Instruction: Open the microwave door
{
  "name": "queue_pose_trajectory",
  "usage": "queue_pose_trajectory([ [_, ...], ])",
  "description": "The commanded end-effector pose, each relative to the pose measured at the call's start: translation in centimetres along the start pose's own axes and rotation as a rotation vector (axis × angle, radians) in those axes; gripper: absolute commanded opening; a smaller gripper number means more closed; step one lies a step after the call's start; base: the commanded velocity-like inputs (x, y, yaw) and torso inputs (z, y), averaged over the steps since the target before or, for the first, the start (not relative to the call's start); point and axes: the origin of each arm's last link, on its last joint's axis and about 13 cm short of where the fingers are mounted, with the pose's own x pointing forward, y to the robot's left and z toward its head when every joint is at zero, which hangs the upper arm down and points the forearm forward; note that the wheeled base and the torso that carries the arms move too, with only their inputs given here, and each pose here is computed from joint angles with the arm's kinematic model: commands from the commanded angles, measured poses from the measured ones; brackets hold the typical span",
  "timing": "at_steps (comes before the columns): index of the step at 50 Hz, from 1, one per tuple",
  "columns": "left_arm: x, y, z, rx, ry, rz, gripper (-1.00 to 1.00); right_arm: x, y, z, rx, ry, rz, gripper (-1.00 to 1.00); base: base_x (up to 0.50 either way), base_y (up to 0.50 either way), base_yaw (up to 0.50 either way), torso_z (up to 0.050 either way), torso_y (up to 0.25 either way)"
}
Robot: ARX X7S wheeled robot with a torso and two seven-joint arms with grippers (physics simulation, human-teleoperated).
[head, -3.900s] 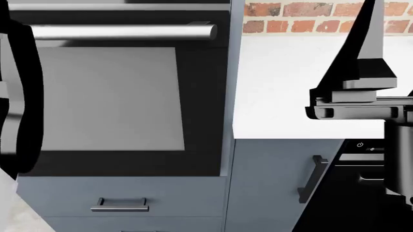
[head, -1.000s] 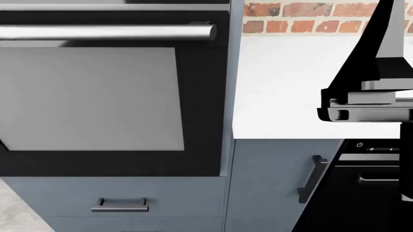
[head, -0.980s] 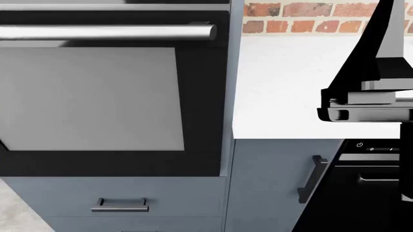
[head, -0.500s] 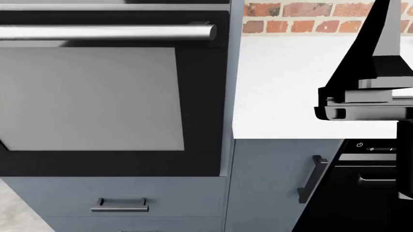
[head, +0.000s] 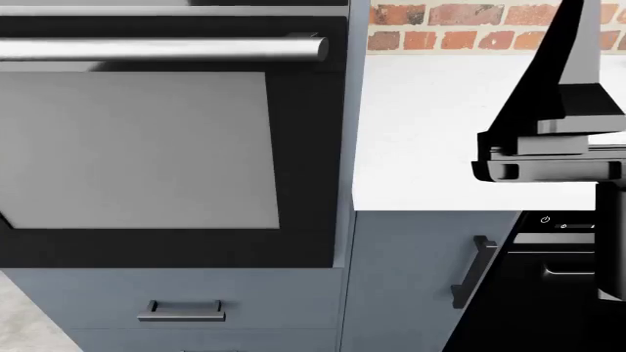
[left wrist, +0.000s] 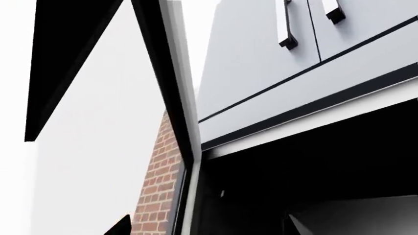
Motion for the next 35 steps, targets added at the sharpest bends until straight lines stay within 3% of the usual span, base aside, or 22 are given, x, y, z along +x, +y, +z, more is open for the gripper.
queue_pose_trajectory([
  [1,0.1,2.7,-1.7,0.073,0.058,0.065,1.00,0.1,0.2,0.0,0.001,-0.002,0.004,1.00,0.00,0.00,0.00,0.000,0.000],
  [11,0.4,5.2,-3.5,0.138,0.125,0.125,1.00,0.4,0.3,0.5,-0.007,-0.007,0.010,1.00,0.00,0.00,0.00,0.000,0.000],
  [35,1.1,10.6,-3.5,0.281,0.185,0.226,1.00,0.6,0.4,0.6,-0.013,-0.010,0.016,1.00,0.00,0.00,0.00,0.000,0.000],
])
